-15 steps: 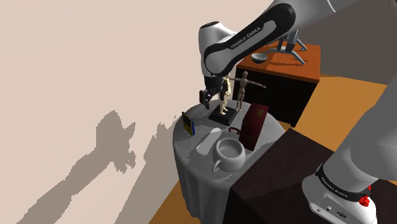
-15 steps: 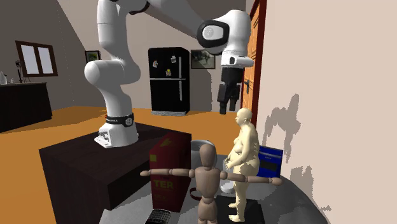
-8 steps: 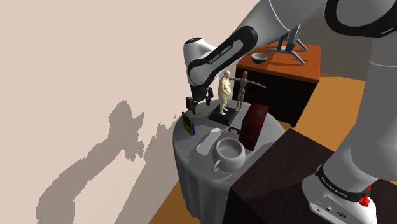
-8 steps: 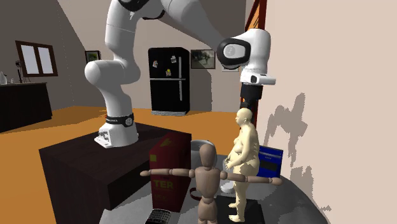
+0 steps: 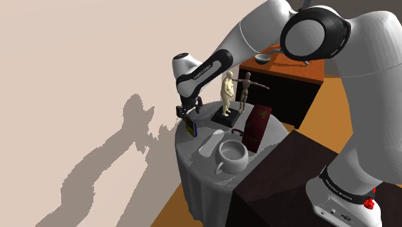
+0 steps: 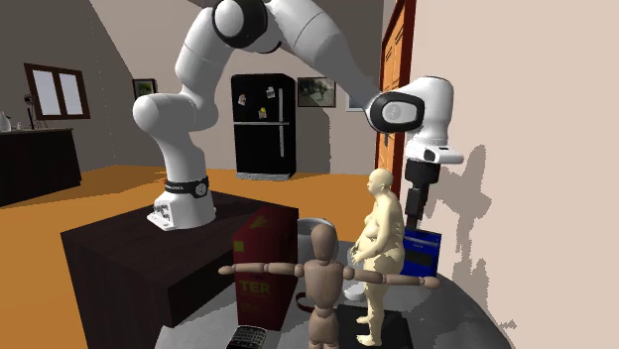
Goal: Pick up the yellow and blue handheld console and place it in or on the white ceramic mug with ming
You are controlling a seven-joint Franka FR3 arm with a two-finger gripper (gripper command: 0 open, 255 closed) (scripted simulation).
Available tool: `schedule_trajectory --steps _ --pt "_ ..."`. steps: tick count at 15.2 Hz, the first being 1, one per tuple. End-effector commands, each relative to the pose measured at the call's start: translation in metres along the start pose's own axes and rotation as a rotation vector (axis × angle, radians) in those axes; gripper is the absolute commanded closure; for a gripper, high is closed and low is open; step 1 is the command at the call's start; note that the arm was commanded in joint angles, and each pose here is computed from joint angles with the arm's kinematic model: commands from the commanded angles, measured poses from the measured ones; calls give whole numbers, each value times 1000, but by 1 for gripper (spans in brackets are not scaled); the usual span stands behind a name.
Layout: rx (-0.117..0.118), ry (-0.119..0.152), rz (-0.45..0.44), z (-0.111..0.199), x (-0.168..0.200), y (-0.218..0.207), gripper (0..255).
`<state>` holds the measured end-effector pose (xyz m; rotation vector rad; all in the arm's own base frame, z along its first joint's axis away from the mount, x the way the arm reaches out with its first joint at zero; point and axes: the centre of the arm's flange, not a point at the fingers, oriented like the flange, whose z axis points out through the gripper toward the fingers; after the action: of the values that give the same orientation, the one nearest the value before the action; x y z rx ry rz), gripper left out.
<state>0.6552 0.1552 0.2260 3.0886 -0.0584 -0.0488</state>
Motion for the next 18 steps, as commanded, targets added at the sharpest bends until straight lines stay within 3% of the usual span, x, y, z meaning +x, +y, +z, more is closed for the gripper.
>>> schedule_trajectory --steps 1,7,15,16,18 --pt "0 2 0 9 5 -2 0" --pt "0 2 0 44 5 -2 0" --pt "0 2 0 44 5 -2 0" --pt "0 2 0 44 5 -2 255" --pt "0 2 0 44 5 -2 255"
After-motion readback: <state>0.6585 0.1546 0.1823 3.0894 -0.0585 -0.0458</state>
